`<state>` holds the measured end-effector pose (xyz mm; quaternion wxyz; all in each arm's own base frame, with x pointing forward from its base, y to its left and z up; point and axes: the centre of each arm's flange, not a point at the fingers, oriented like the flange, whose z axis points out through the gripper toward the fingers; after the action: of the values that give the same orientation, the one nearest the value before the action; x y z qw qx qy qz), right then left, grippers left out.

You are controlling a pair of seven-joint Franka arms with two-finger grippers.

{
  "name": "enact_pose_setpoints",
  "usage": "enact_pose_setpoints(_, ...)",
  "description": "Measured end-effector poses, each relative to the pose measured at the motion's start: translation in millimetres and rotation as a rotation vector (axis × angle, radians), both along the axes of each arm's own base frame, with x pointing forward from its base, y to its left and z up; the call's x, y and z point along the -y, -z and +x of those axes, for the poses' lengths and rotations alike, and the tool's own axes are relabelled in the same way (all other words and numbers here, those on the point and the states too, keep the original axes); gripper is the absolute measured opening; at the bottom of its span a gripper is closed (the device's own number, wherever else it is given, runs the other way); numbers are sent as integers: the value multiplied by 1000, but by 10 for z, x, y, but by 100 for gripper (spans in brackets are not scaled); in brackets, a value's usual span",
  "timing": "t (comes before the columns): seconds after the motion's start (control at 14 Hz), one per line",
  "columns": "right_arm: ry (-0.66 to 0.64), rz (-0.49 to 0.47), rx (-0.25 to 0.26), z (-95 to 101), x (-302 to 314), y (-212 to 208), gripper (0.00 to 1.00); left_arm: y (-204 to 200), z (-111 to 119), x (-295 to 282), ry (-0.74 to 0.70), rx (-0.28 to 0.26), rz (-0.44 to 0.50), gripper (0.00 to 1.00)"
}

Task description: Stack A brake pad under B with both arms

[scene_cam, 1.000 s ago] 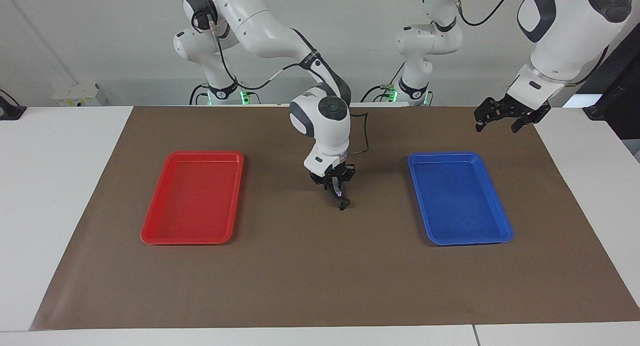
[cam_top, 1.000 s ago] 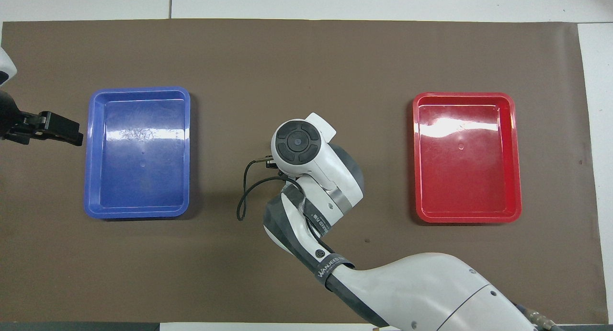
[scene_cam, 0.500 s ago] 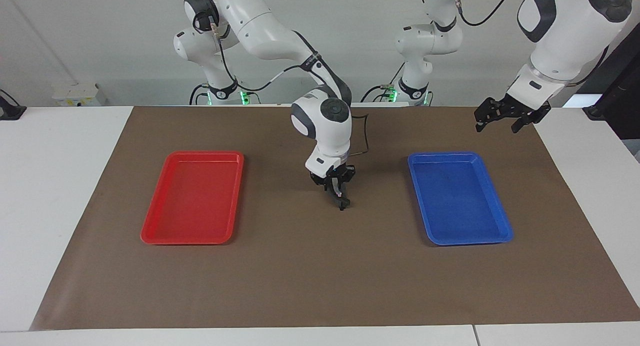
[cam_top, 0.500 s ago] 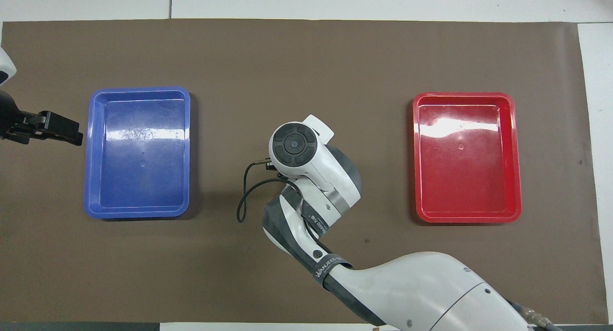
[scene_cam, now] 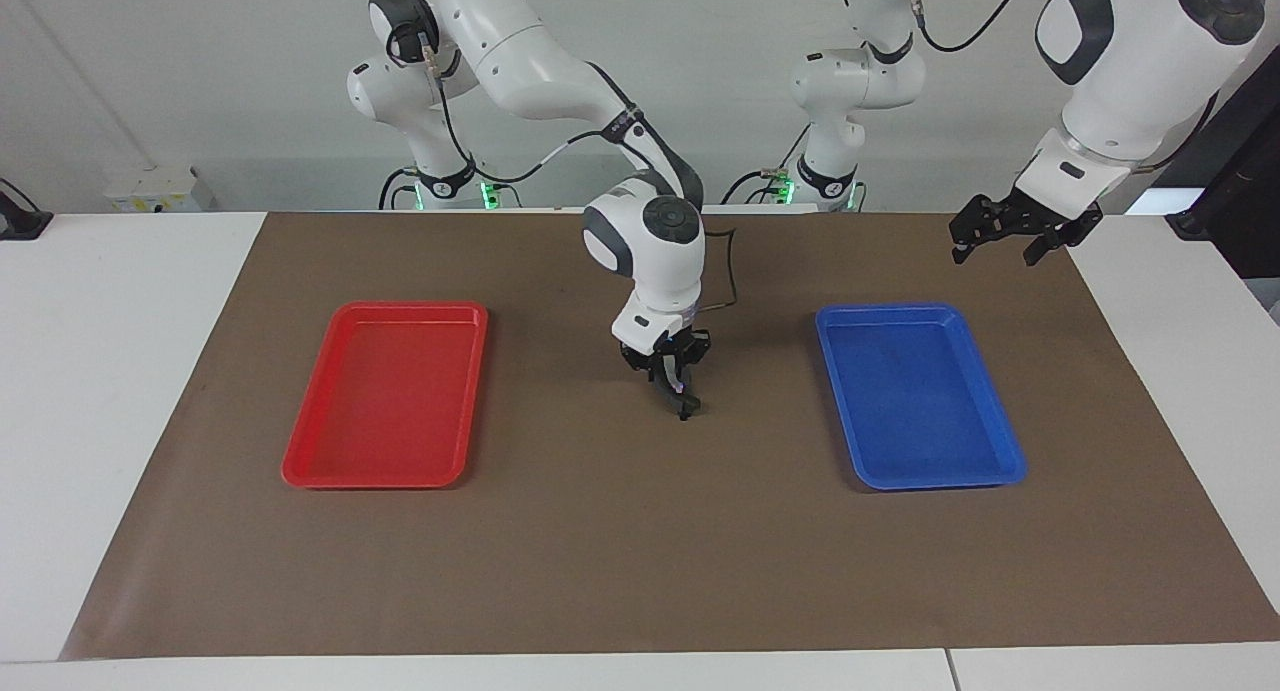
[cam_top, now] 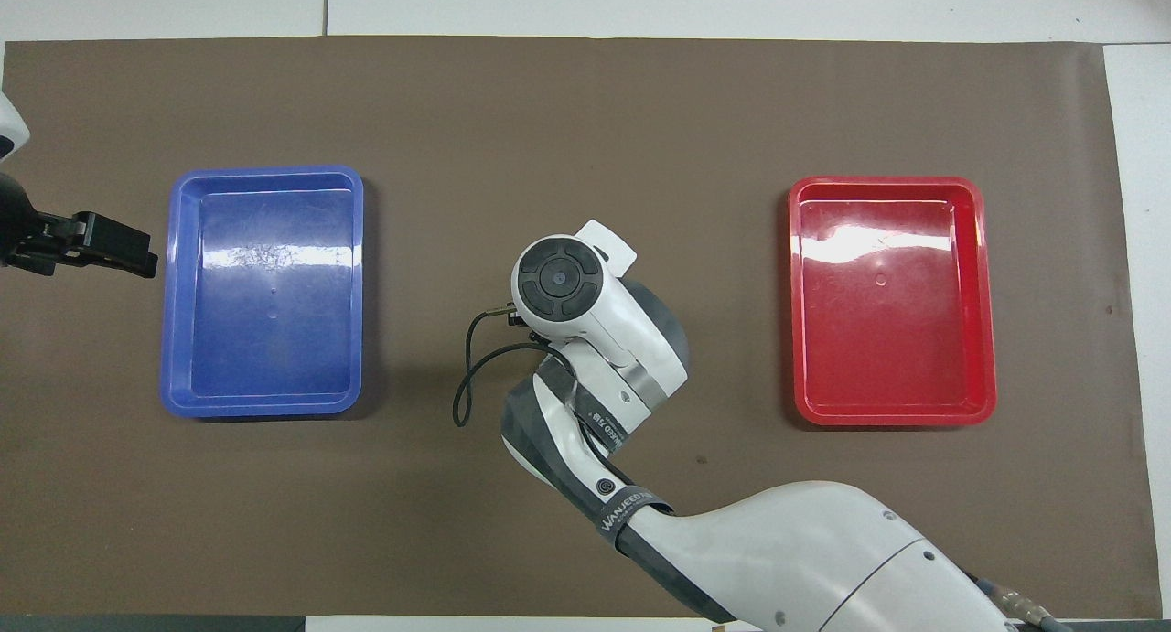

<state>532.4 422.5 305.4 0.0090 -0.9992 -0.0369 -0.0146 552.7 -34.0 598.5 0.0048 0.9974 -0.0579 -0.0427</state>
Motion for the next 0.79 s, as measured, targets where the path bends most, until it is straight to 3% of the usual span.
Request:
enact_pose_setpoints(0.07, 1, 2, 2, 3, 0, 12, 49, 0, 0, 0, 0, 0, 0, 100)
enact_pose_setpoints(0.43, 11, 6, 5, 5, -12, 58, 99, 0, 0, 0, 0, 0, 0, 100)
enact_pose_setpoints(0.79, 14, 13, 17, 34, -9, 23, 100, 0, 0, 0, 0, 0, 0, 100)
